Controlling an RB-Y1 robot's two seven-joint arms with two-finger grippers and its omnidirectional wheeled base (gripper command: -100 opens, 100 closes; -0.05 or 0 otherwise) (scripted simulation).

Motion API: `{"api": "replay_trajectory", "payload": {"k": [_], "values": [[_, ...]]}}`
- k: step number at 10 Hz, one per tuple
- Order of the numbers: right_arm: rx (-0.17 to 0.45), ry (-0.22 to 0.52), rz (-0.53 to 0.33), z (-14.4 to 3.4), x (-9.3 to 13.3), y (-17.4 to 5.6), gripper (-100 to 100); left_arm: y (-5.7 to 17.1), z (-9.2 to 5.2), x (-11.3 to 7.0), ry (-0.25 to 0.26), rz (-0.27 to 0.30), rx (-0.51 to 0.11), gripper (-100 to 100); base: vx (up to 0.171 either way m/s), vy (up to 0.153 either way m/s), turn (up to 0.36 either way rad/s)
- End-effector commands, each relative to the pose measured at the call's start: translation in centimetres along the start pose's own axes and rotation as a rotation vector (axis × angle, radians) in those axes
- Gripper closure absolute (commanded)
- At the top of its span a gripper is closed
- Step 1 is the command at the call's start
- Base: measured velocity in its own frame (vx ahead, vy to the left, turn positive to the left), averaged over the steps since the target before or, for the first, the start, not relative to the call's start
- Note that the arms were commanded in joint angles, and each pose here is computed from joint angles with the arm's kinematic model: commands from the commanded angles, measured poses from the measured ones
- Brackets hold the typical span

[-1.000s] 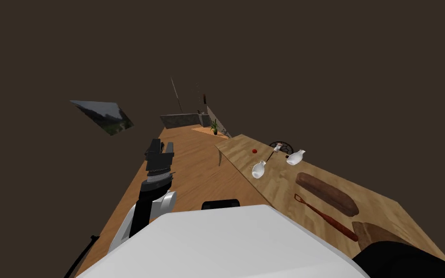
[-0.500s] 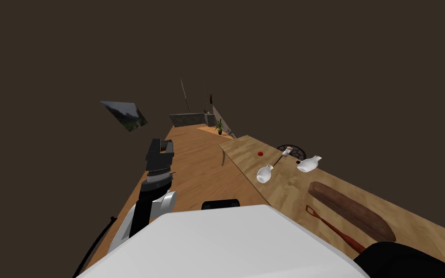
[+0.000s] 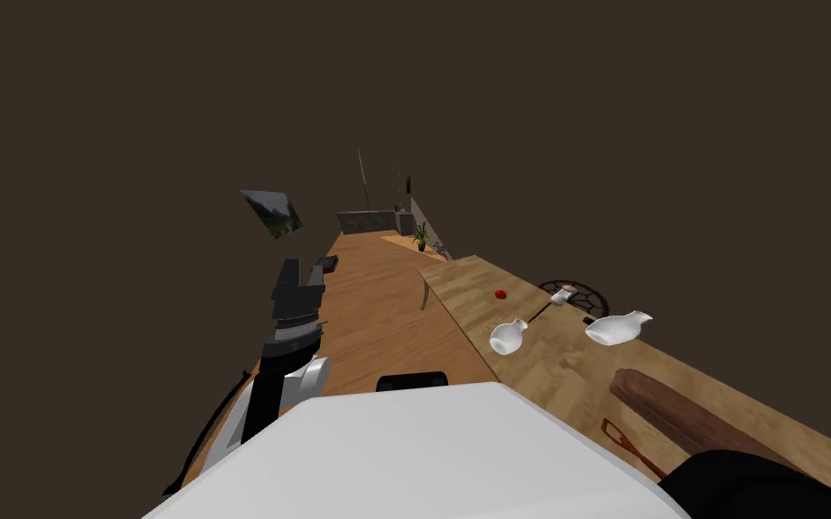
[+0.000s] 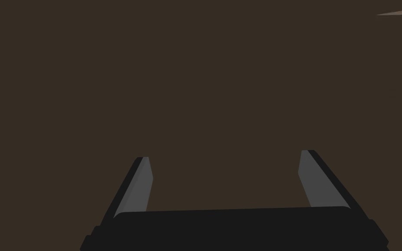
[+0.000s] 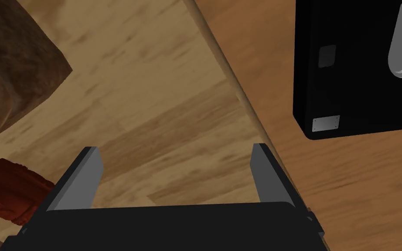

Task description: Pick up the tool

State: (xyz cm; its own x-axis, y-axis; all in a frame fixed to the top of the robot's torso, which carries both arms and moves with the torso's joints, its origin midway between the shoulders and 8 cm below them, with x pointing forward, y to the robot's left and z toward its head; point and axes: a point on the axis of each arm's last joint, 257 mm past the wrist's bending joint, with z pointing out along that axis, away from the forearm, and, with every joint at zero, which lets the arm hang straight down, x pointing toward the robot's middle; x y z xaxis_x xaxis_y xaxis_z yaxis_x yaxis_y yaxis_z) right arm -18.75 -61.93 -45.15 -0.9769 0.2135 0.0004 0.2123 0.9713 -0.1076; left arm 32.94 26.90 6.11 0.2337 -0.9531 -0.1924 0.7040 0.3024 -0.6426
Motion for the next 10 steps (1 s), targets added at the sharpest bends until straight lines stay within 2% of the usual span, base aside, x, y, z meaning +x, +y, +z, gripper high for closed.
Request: {"api": "replay_trajectory", "payload": {"k": [1, 2, 3, 4, 5, 7, 9, 10], "values": [[0.062, 0.064, -0.066, -1.6, 2.0, -3.1, -100, 0.0, 0.0, 0.0, 0.000, 0.000, 0.000, 0, -0.004, -0.040, 0.439], [0.062, 0.064, -0.066, -1.6, 2.0, -3.1, -100, 0.0, 0.0, 0.0, 0.000, 0.000, 0.000, 0, -0.008, -0.047, 0.126], [0.089, 0.099, -0.107, -2.0, 3.0, -4.5, -100, 0.0, 0.0, 0.0, 0.000, 0.000, 0.000, 0, -0.003, -0.042, 0.137], [0.092, 0.100, -0.107, -2.1, 3.0, -4.6, -100, 0.0, 0.0, 0.0, 0.000, 0.000, 0.000, 0, -0.005, -0.039, 0.137], [0.115, 0.130, -0.143, -2.5, 3.8, -5.7, -100, 0.0, 0.0, 0.0, 0.000, 0.000, 0.000, 0, -0.013, -0.046, 0.227], [0.130, 0.154, -0.175, -2.7, 4.4, -6.5, -100, 0.0, 0.0, 0.0, 0.000, 0.000, 0.000, 0, -0.015, -0.044, 0.144], [0.136, 0.180, -0.225, -2.2, 5.0, -6.7, -100, 0.0, 0.0, 0.0, 0.000, 0.000, 0.000, 0, -0.039, -0.098, 0.252], [0.127, 0.181, -0.241, -1.5, 5.0, -6.1, -100, 0.0, 0.0, 0.0, 0.000, 0.000, 0.000, 0, -0.027, -0.127, 0.230]]}}
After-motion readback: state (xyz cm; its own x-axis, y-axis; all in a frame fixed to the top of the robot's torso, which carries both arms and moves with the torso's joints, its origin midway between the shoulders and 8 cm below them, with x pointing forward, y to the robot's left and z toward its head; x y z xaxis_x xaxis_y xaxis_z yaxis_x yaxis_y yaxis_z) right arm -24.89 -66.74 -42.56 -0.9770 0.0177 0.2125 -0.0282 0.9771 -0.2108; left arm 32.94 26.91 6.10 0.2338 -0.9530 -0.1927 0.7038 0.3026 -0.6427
